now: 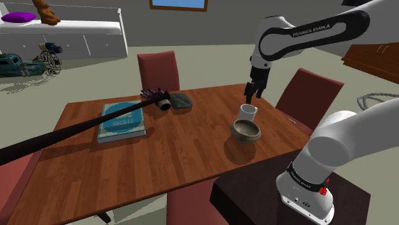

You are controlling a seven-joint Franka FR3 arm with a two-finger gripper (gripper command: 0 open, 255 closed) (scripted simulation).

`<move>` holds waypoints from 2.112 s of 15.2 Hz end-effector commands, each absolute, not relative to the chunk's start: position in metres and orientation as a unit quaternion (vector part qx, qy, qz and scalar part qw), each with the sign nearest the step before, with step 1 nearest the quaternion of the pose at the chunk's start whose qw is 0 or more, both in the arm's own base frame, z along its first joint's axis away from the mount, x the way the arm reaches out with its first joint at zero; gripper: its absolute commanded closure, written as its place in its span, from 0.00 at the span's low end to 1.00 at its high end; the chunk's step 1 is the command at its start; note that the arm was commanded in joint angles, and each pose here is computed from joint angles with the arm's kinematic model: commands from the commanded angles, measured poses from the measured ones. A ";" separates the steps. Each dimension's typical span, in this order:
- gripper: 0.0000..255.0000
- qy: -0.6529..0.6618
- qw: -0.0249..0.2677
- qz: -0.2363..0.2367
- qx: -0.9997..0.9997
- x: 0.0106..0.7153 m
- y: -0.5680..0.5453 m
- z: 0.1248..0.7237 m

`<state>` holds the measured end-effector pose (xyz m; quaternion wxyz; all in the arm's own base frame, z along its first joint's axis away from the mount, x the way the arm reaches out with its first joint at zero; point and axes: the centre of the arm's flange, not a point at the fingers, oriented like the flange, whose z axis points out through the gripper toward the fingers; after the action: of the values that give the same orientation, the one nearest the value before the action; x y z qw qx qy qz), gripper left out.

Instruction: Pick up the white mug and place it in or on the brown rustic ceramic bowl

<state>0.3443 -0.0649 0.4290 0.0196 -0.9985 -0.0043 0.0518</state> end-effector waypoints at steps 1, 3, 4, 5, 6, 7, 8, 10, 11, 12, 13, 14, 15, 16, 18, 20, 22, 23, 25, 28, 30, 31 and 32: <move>0.00 -0.009 0.016 0.048 -0.999 0.353 -0.078 0.410; 0.00 -0.014 0.012 0.046 -0.999 0.362 -0.091 0.389; 0.00 -0.016 0.010 0.044 -0.999 0.366 -0.097 0.379; 0.00 -0.019 0.008 0.043 -0.999 0.370 -0.104 0.369; 0.00 -0.021 0.007 0.042 -0.999 0.375 -0.110 0.359; 0.00 -0.023 0.005 0.041 -0.999 0.379 -0.117 0.349; 0.00 -0.025 0.003 0.039 -0.999 0.384 -0.123 0.339; 0.00 -0.030 0.000 0.037 -0.999 0.393 -0.136 0.319; 0.00 -0.032 -0.002 0.036 -0.999 0.398 -0.143 0.309; 0.00 -0.035 -0.004 0.034 -0.999 0.402 -0.149 0.299; 0.00 -0.037 -0.006 0.033 -0.999 0.407 -0.156 0.290; 0.00 -0.039 -0.007 0.032 -0.999 0.412 -0.162 0.280; 0.00 -0.041 -0.009 0.031 -0.999 0.416 -0.167 0.273; 0.00 -0.041 -0.009 0.031 -0.999 0.415 -0.167 0.267; 0.00 -0.041 -0.009 0.031 -0.999 0.415 -0.167 0.257; 0.00 -0.041 -0.009 0.031 -0.999 0.414 -0.168 0.246; 0.00 -0.041 -0.009 0.031 -0.999 0.413 -0.168 0.236; 0.00 -0.041 -0.009 0.031 -0.999 0.413 -0.168 0.233; 0.00 -0.041 -0.009 0.031 -0.999 0.413 -0.168 0.233; 0.00 -0.041 -0.009 0.031 -0.999 0.413 -0.168 0.233; 0.00 -0.041 -0.009 0.031 -0.999 0.413 -0.168 0.233; 1.00 -0.041 -0.009 0.031 -0.999 0.412 -0.167 0.234; 1.00 -0.041 -0.009 0.031 -0.999 0.412 -0.167 0.233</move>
<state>0.4176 -0.1690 0.2398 -0.0139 -0.9990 -0.0399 0.0163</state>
